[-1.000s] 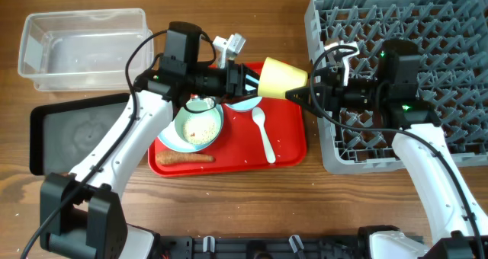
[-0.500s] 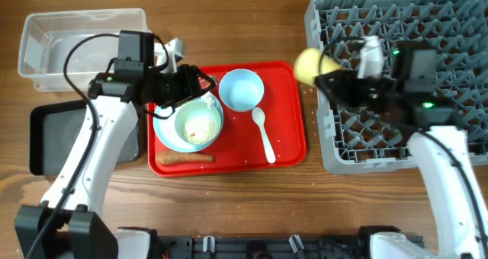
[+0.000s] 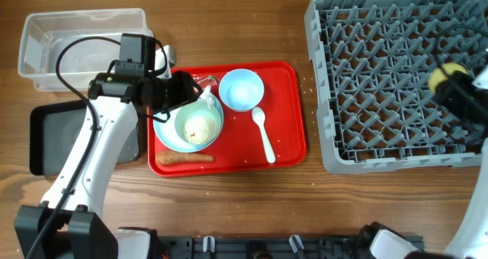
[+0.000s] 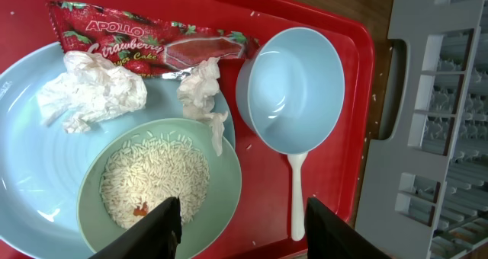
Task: Sort waste into correct bins and load items into the dishwasher rack
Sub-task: 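Carry the yellow cup with the right gripper into the rack's right corner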
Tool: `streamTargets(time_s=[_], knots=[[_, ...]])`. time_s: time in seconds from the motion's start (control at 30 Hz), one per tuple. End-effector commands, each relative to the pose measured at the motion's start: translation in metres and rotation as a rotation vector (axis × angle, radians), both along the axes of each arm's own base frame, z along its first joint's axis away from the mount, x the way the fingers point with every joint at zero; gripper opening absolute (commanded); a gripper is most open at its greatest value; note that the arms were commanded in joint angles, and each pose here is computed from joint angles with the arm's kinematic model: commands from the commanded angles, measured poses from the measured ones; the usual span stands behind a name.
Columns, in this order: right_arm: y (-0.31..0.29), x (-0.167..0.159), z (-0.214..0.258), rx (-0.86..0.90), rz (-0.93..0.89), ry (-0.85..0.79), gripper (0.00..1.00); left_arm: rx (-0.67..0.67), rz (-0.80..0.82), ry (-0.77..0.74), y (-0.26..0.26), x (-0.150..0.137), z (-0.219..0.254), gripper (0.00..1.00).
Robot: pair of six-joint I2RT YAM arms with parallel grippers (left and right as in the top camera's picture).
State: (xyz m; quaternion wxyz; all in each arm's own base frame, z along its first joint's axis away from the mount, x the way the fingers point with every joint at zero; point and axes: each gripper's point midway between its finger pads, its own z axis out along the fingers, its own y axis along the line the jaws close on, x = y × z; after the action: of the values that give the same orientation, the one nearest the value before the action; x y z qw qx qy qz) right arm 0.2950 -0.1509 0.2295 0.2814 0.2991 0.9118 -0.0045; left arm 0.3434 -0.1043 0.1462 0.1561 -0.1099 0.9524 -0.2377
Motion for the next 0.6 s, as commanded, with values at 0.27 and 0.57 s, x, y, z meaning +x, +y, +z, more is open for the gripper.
streamTargets(time_s=[0.27, 0.57], knots=[[-0.07, -0.002, -0.063, 0.076, -0.202, 0.14, 0.17, 0.019, -0.004, -0.037, 0.004, 0.003, 0.009, 0.52], [-0.083, 0.015, -0.085, 0.083, -0.209, 0.141, 1.0, 0.02, -0.004, -0.027, 0.004, 0.001, 0.008, 0.52]])
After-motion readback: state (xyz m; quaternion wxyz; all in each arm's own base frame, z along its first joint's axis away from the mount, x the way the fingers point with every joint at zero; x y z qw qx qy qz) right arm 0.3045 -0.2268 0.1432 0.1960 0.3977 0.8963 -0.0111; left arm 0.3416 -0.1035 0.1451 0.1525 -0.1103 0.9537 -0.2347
